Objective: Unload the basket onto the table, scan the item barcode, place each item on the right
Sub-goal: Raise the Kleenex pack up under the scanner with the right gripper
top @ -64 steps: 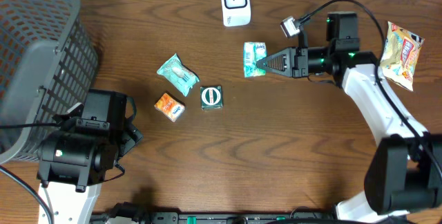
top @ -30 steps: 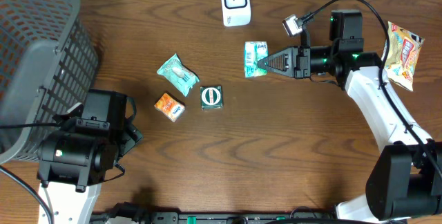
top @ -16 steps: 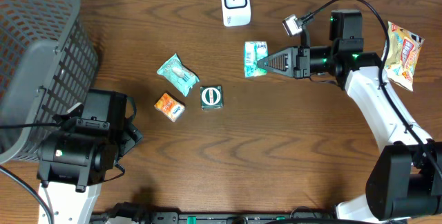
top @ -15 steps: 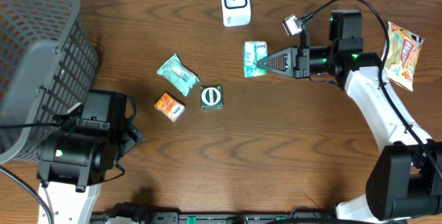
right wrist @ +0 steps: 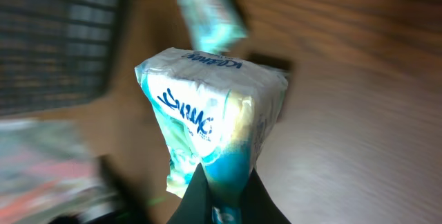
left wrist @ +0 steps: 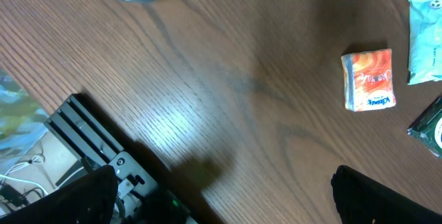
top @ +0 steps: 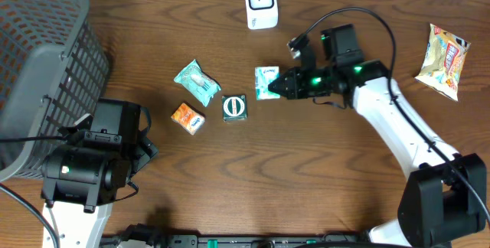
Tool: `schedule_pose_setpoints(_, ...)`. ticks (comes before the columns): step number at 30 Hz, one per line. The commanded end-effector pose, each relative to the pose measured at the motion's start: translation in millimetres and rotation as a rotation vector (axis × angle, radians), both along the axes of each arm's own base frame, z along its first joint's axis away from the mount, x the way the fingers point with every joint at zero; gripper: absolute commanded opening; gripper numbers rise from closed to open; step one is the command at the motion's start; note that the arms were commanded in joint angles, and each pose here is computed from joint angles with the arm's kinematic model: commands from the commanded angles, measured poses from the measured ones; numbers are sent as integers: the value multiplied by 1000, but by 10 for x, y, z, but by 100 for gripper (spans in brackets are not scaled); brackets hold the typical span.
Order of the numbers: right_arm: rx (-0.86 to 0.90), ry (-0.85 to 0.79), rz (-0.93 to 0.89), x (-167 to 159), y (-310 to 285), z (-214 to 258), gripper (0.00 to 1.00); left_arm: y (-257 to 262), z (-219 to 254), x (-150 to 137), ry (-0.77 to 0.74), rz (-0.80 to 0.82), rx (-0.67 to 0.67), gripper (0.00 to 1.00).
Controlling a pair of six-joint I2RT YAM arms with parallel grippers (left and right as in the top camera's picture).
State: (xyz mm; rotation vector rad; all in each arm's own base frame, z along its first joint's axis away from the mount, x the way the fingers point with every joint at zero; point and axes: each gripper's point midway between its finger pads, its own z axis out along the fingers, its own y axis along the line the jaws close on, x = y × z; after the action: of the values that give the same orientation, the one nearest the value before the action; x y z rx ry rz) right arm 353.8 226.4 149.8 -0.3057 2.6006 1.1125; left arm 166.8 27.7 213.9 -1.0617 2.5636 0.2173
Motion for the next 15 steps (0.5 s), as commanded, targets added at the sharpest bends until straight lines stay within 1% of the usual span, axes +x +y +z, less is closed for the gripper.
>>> schedule_pose_setpoints(1, -269, -131, -73, 170, -216, -152, 1, 31, 67, 12, -25, 16, 10, 98)
schedule_pose_setpoints(3, -326, -160, -78, 192, -235, -165, 1, 31, 67, 12, -26, 16, 9, 97)
schedule_pose_setpoints(7, -364, -242, -65, 296, -199, -18, 1, 31, 68, 12, -26, 17, 10, 98)
schedule_pose_setpoints(11, -425, -332, -106, 511, -252, 215, 1, 31, 67, 12, -26, 16, 9, 97)
schedule_pose_setpoints(15, -460, -363, -76, 677, -219, 338, 1, 31, 68, 12, -26, 16, 10, 98)
